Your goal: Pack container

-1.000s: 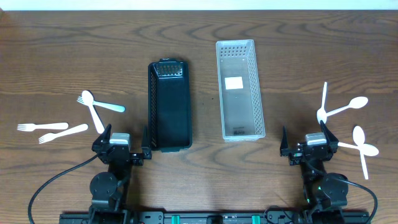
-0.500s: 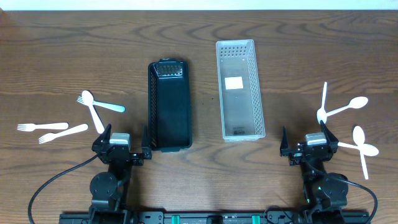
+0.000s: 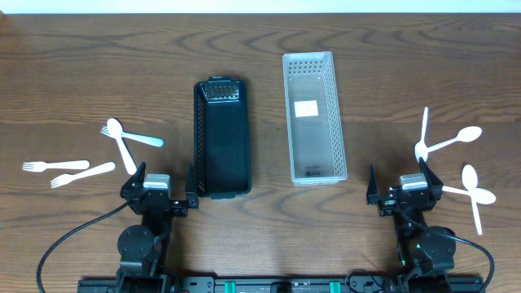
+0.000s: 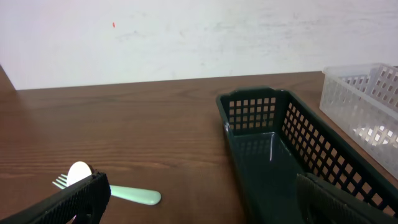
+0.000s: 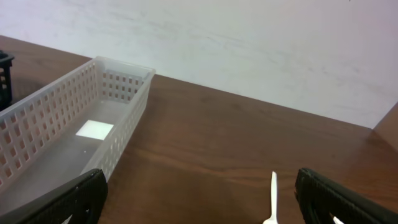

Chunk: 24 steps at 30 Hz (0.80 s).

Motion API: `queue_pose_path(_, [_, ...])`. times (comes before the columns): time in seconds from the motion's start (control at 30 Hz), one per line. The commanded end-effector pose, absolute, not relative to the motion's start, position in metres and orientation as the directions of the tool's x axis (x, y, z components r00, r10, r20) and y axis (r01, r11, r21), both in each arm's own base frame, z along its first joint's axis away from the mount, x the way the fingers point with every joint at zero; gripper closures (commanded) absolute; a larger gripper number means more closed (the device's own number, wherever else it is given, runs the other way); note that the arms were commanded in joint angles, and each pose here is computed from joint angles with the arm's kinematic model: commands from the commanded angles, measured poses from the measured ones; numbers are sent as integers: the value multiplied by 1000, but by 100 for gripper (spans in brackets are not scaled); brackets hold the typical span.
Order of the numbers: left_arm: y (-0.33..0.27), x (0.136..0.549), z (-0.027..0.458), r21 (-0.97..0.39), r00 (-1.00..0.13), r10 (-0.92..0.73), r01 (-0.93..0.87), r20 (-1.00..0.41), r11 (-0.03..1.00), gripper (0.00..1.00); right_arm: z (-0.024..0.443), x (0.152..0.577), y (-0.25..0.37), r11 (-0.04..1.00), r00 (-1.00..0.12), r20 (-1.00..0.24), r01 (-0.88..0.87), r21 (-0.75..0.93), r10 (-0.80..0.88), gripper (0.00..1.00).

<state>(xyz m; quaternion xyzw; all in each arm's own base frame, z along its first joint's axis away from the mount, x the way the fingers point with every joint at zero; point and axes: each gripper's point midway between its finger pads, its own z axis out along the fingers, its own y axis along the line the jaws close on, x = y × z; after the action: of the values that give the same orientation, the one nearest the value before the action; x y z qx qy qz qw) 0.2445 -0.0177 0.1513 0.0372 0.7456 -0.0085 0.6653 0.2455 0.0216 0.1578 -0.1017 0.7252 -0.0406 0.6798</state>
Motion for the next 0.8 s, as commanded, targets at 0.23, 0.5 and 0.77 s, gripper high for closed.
queue_pose_path(0.23, [-16,244,132,28,-173,37,57,-984,998,2,157,245,22,973,-54,-975,-95,-210,-216,1])
queue_pose_path(0.5, [-16,244,132,28,-173,37,57,-984,998,2,159,245,23,973,-46,-976,-98,-209,-214,1])
queue_pose_path(0.77, [-17,245,142,-26,-136,-18,54,-991,998,2,152,246,24,985,-109,-983,-80,156,147,1])
